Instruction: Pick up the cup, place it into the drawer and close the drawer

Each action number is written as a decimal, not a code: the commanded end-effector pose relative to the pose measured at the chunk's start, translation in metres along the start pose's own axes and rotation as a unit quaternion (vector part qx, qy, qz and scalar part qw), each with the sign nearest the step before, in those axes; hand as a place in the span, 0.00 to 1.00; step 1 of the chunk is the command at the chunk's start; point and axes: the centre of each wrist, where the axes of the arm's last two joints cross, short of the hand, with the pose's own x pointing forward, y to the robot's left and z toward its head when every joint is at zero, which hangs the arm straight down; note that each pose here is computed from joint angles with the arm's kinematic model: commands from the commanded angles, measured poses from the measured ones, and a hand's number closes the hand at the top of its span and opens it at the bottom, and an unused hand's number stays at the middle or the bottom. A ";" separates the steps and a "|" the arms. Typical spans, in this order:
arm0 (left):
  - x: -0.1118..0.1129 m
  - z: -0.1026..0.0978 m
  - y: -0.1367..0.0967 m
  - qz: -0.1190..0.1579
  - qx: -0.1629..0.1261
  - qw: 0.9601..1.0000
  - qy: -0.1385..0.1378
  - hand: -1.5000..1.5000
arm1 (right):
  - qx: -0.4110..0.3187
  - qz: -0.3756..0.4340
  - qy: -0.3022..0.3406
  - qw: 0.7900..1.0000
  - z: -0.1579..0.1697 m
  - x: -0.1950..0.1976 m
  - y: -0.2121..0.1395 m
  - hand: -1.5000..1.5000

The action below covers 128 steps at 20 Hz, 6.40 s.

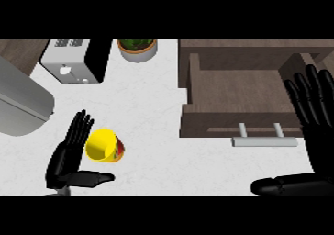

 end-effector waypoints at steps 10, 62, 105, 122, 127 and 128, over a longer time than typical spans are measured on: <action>-0.045 -0.012 0.017 0.004 0.023 1.000 0.007 0.00 | 0.014 -0.004 0.003 1.000 0.006 -0.003 0.007 0.00; -0.077 -0.031 -0.004 0.085 0.064 0.987 -0.120 1.00 | 0.008 -0.006 0.005 1.000 -0.001 0.017 -0.010 0.00; 0.199 -0.205 -0.157 0.053 -0.067 0.975 -0.203 1.00 | -0.003 0.002 0.014 1.000 -0.014 -0.006 -0.023 0.00; 0.182 -0.249 -0.237 -0.008 -0.051 0.989 -0.142 1.00 | 0.011 0.001 0.006 1.000 -0.009 0.001 -0.020 0.00; 0.167 -0.252 -0.237 -0.008 -0.061 0.992 -0.112 1.00 | 0.010 0.002 0.009 1.000 -0.011 0.013 -0.004 0.00; 0.163 -0.251 -0.237 -0.014 -0.062 0.993 -0.104 1.00 | 0.015 0.010 0.004 1.000 0.000 0.011 -0.017 0.00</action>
